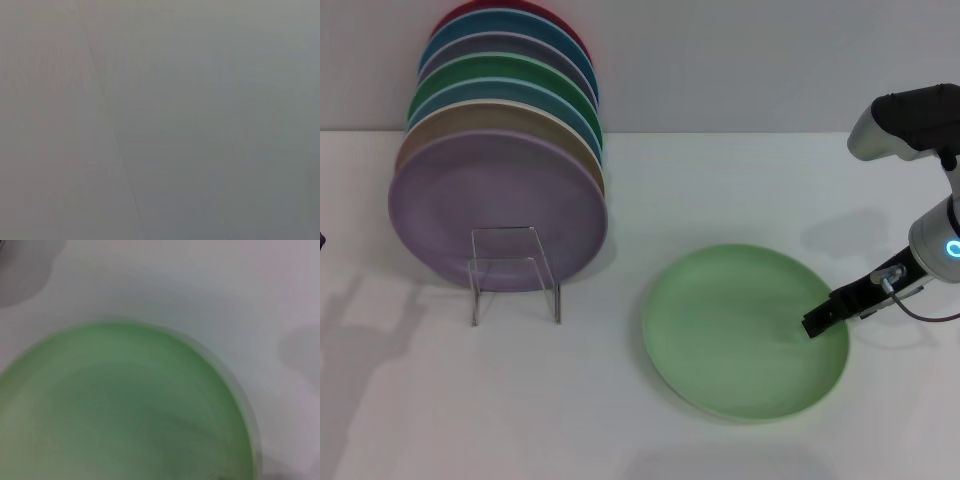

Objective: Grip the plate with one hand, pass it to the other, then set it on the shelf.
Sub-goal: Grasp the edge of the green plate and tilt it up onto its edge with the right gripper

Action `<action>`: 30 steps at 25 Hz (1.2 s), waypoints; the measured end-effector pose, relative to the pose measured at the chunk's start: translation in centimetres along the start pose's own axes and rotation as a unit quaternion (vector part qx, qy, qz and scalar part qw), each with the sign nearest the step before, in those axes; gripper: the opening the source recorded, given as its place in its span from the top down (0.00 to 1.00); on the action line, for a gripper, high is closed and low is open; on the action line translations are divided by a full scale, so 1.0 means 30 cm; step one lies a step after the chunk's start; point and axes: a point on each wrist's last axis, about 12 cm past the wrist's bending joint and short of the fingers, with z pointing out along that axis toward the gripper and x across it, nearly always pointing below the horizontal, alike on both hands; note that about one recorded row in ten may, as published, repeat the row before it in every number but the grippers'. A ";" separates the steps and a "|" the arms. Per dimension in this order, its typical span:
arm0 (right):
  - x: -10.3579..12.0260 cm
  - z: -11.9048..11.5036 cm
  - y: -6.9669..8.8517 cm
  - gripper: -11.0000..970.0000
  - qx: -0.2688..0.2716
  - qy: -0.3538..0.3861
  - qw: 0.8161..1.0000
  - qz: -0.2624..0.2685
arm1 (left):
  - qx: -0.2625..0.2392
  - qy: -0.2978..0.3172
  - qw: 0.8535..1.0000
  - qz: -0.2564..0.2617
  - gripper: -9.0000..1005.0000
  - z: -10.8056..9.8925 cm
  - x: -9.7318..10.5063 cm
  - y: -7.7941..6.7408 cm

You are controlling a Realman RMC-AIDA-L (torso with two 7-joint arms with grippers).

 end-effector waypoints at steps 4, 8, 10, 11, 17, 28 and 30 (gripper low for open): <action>0.007 0.015 -0.005 0.18 -0.001 0.006 1.000 0.005 | 0.001 0.000 1.000 0.000 0.22 0.000 0.000 -0.001; 0.010 0.024 -0.008 0.31 -0.001 0.010 1.000 0.006 | 0.001 -0.001 1.000 0.000 0.22 0.000 0.000 -0.001; 0.010 0.026 -0.006 0.39 0.000 0.011 1.000 0.003 | 0.001 -0.001 1.000 0.000 0.22 0.000 -0.001 -0.001; 0.010 0.026 -0.005 0.43 0.001 0.011 1.000 0.002 | 0.001 -0.001 1.000 0.000 0.22 0.000 -0.001 0.000; 0.007 0.027 -0.003 0.61 0.001 0.011 1.000 -0.001 | 0.001 -0.001 1.000 0.000 0.22 0.002 -0.001 -0.001; -0.006 0.038 0.041 0.81 0.010 0.005 0.999 -0.045 | 0.001 0.000 1.000 0.000 0.22 0.002 0.001 0.001; -0.007 0.038 0.045 0.82 0.009 0.004 0.999 -0.048 | 0.001 0.000 1.000 0.001 0.22 0.001 0.001 0.001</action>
